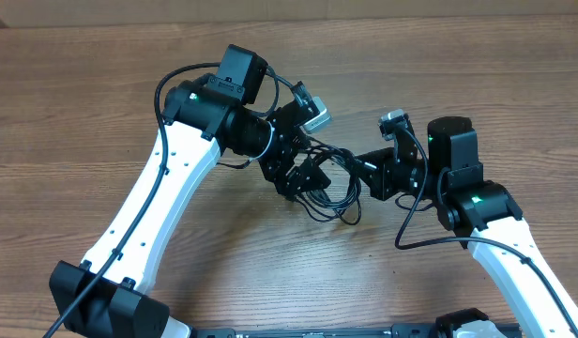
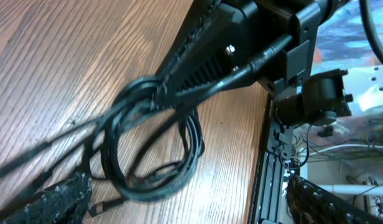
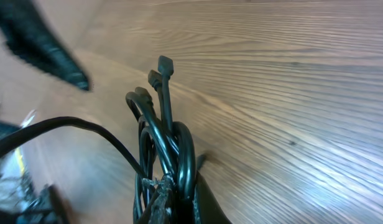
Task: Untangle cables
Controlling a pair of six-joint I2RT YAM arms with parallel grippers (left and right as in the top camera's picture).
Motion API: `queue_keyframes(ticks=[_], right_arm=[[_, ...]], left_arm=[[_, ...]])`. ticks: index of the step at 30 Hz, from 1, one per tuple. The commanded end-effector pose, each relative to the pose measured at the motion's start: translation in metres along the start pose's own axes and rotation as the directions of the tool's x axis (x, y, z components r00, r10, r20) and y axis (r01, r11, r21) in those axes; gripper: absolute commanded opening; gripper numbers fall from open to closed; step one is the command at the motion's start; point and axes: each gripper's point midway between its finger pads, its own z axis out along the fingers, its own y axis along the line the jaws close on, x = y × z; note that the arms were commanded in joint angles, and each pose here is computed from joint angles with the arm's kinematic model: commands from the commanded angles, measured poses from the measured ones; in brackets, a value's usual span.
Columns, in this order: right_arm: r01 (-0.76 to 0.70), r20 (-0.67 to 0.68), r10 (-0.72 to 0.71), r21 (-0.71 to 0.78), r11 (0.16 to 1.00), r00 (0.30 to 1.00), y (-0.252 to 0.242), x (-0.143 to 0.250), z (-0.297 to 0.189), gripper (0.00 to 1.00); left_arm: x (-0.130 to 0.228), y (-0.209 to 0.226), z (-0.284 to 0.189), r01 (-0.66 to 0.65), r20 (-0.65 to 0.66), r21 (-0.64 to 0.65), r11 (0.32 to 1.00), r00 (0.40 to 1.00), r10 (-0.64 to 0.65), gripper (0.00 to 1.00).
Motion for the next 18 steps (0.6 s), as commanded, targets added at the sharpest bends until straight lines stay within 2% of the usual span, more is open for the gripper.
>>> queue_keyframes(ticks=[1, 5, 8, 12, 18], right_arm=[[-0.087, 0.044, 0.083, 0.115, 0.99, 0.996, -0.018, -0.009, -0.003, 0.04], [-0.206, 0.096, 0.191, 0.179, 0.962, 0.977, -0.031, -0.014, -0.005, 0.04], [-0.275, 0.135, 0.252, 0.19, 0.943, 0.958, -0.035, -0.019, -0.006, 0.04], [-0.351, 0.178, 0.321, 0.17, 0.921, 0.93, -0.036, -0.026, -0.008, 0.04], [-0.518, 0.261, 0.478, 0.108, 0.849, 0.839, -0.047, -0.042, -0.018, 0.04]], left_arm=[[-0.001, 0.009, -0.005, 0.086, -0.019, -0.094, 0.992, 0.996, -0.088, 1.0], [0.01, 0.03, -0.009, 0.27, -0.026, -0.236, 0.933, 0.958, -0.284, 1.0], [0.011, 0.037, -0.01, 0.355, -0.001, -0.278, 0.893, 0.929, -0.37, 1.0], [0.009, 0.039, -0.01, 0.399, 0.023, -0.278, 0.874, 0.912, -0.409, 1.0], [0.002, 0.044, -0.011, 0.544, 0.1, -0.277, 0.792, 0.836, -0.539, 1.0]])
